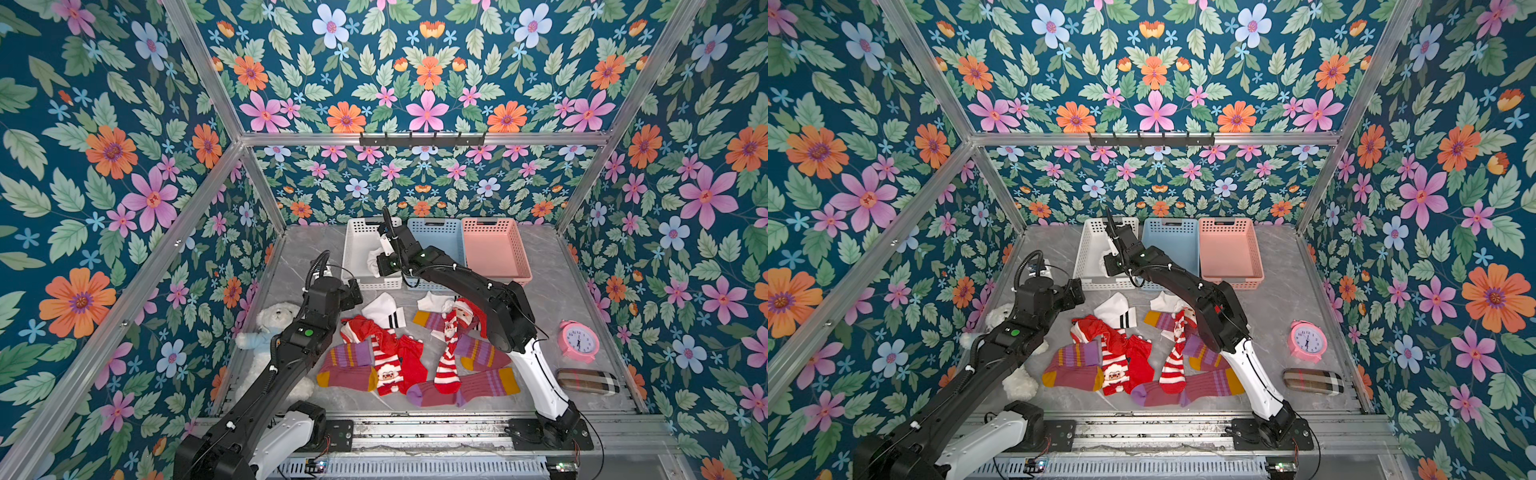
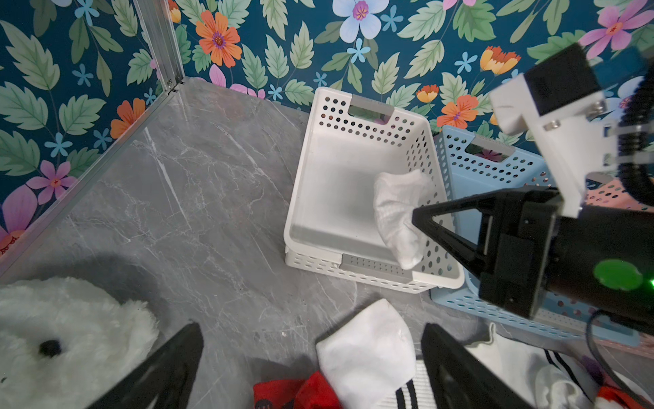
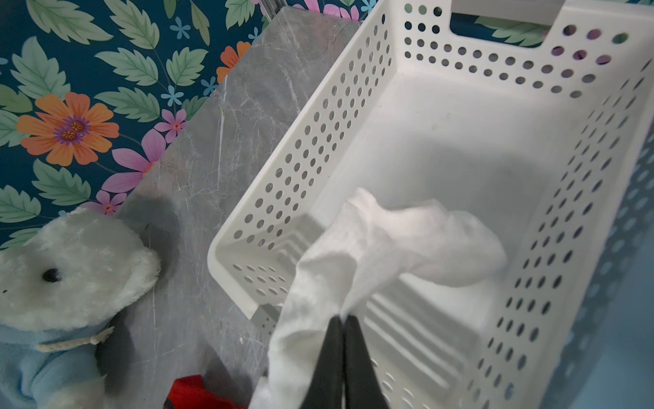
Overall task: Sort the socks into the basket by color
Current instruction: Place the sock in the bin.
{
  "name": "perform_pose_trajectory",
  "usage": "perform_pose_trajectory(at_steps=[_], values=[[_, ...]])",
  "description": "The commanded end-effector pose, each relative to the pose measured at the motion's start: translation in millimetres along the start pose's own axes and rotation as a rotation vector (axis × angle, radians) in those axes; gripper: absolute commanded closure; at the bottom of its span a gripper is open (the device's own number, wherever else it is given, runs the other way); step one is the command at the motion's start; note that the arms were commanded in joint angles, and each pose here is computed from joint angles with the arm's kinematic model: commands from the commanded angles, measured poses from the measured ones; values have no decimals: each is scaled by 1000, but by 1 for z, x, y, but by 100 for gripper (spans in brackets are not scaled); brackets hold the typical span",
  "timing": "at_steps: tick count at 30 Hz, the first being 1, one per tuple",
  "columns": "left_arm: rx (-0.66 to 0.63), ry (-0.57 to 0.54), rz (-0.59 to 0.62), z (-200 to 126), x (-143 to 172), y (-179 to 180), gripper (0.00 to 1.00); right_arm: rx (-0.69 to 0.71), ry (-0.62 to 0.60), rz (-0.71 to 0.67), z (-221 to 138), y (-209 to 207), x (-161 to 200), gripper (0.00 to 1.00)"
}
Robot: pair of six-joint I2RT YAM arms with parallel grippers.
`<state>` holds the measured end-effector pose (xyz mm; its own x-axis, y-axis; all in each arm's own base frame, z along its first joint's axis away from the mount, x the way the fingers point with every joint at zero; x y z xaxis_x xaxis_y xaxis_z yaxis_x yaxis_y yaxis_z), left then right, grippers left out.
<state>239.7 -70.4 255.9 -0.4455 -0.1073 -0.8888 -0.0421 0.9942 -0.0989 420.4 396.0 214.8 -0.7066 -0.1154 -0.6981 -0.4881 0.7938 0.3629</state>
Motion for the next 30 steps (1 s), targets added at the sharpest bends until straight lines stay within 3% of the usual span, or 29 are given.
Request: perform_pose_trajectory(at_steps=[1, 10, 18, 30], values=[[-2, -7, -22, -1, -1, 0, 1, -5, 34, 0, 1, 0, 0, 96], [8, 2, -19, 2, -1, -2, 1, 4, 16, 0, -14, 1, -5, 69], [30, -2, -23, 3, 1, -5, 1, 39, -19, 15, -47, -7, -3, 66], [86, 18, -18, 23, 6, -21, 1, 106, -11, 56, -114, -35, 36, 63]])
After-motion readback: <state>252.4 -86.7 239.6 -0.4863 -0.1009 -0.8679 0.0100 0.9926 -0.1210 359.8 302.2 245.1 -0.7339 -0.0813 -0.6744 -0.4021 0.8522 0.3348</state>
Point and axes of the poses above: each gripper's point midway between its finger pads, its own z axis out along the fingers, its own y axis along the line the jaws close on, x = y × z, the point moved 10 cm from there along -z, back along the fingers, and after that the axes turned 8 degrees about z, right-handed, at the moved point
